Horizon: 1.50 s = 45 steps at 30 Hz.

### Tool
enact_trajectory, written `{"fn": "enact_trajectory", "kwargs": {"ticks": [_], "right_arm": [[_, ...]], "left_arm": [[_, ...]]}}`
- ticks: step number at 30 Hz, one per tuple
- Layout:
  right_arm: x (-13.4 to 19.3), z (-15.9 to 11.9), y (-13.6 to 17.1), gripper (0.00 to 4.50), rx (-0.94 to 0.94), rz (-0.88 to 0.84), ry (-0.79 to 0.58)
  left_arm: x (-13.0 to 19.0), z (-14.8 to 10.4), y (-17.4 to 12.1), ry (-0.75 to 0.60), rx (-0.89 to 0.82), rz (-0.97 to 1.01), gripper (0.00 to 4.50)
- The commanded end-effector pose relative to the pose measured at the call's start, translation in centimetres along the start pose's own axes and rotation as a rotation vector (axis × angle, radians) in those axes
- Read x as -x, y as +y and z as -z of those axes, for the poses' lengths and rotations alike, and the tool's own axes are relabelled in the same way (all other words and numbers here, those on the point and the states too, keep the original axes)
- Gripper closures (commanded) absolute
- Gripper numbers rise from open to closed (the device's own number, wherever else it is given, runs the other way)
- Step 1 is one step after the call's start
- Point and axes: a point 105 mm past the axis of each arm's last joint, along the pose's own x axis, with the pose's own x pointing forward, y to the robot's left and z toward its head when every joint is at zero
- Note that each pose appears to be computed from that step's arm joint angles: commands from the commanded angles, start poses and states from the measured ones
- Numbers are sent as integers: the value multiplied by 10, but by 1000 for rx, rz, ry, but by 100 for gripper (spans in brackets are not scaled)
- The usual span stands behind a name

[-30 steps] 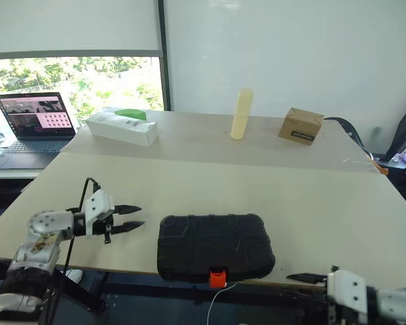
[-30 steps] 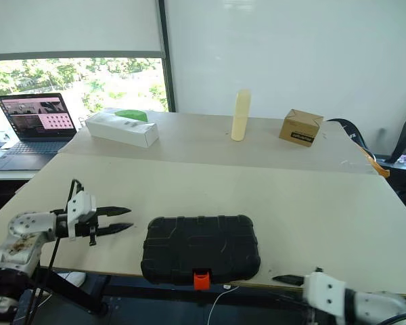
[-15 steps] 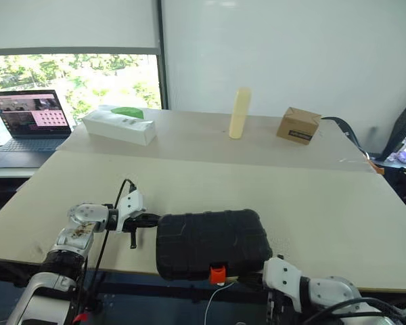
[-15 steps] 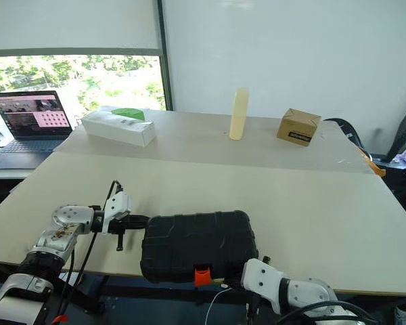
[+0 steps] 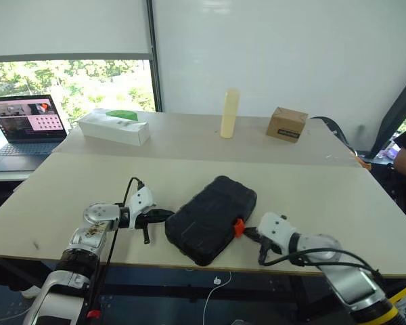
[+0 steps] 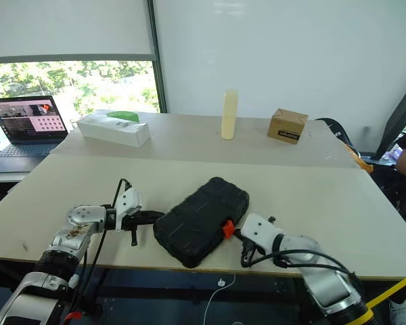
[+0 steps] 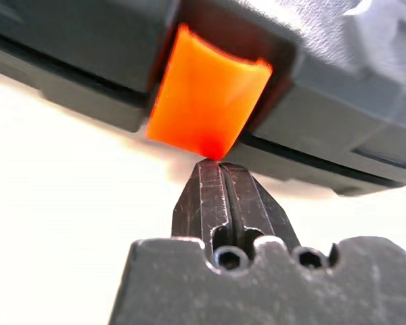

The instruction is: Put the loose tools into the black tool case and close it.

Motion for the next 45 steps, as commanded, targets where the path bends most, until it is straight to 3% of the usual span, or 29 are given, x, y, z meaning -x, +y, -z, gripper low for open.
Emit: {"fn": "enact_trajectory", "kwargs": {"ticks": [1, 10, 15, 21, 32, 45], "right_arm": [[14, -11, 7, 450, 15, -78, -15], [33, 7, 3, 450, 0, -44, 49], [61, 12, 10, 450, -25, -46, 39], [59, 15, 12, 450, -37, -26, 26], [29, 1, 6, 450, -14, -21, -20], [5, -9, 3, 450, 9, -42, -65]], "left_arm": [[5, -6, 3, -6, -34, -32, 449], [11, -23, 13, -62, -26, -73, 449], [11, -74, 7, -184, -34, 77, 449], [-27, -99, -13, -174, -73, 177, 449], [-82, -82, -20, -12, -135, 126, 449], [-74, -52, -25, 117, -103, 137, 449]]}}
